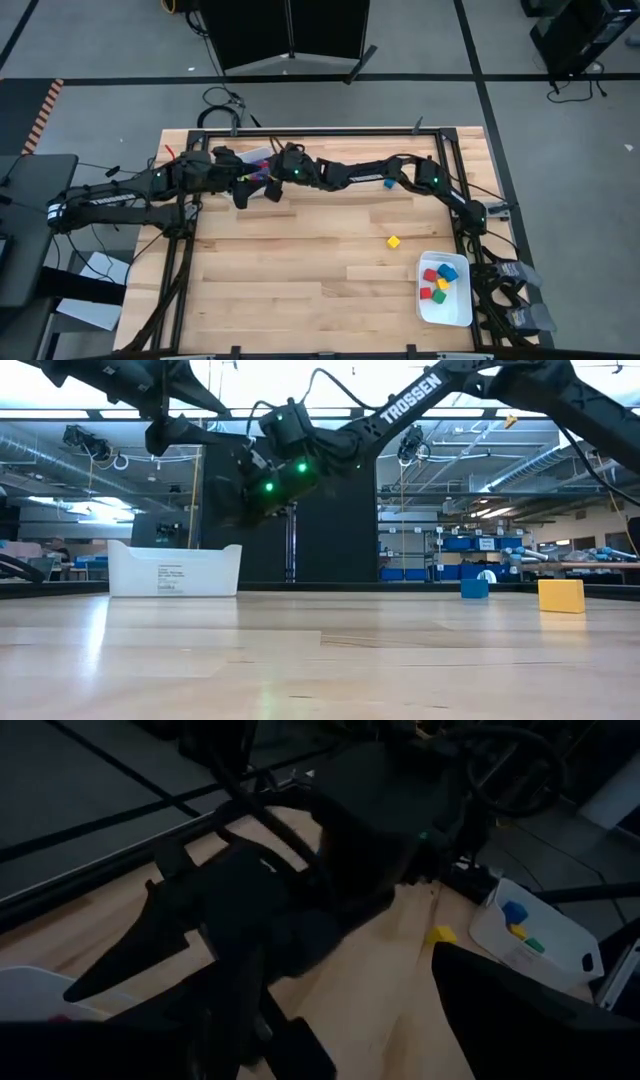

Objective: Sort blocks by size
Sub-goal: Put the large blue block into the top white bin

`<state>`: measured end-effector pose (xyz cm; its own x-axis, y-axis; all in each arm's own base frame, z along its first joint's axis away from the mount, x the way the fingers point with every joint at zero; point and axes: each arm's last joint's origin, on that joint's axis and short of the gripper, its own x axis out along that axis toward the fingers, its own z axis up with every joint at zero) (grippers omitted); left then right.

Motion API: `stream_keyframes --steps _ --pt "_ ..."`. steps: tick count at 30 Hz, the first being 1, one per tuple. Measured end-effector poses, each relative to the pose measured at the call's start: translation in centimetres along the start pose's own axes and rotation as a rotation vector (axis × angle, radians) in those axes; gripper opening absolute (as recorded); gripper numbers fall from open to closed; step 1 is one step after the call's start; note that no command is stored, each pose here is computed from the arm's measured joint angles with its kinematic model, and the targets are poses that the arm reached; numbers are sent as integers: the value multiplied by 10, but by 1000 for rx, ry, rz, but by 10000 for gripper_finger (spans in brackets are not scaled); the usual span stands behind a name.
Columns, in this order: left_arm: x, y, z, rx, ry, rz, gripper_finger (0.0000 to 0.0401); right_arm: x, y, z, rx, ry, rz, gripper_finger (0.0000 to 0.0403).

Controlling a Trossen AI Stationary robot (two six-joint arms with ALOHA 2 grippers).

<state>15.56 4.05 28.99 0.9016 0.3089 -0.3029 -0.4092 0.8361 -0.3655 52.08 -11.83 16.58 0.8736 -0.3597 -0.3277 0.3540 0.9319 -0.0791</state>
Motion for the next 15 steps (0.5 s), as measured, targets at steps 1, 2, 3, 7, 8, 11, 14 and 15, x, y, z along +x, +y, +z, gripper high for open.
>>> stream_keyframes --steps 1,2,3,7,8,11,14,15 --pt "0 0 0 0 -2 -1 300 -1 2 1 -2 -3 4 298" --pt "0 0 0 0 -4 -2 300 -2 4 2 -7 0 4 318" --pt "0 0 1 0 -6 -3 300 -3 6 0 -16 9 -5 333" --pt "0 0 0 1 -2 -1 300 -25 12 -3 -35 6 -68 340" --pt "0 0 0 1 -3 -1 300 -36 13 -3 -31 -19 -84 332" --pt "4 0 0 13 0 20 300 -84 11 -6 -6 -111 -157 297" --pt "21 1 -4 30 35 51 300 -140 8 -17 0 -132 -246 261" --pt "32 1 -6 32 43 54 300 -160 7 -19 4 -141 -272 252"
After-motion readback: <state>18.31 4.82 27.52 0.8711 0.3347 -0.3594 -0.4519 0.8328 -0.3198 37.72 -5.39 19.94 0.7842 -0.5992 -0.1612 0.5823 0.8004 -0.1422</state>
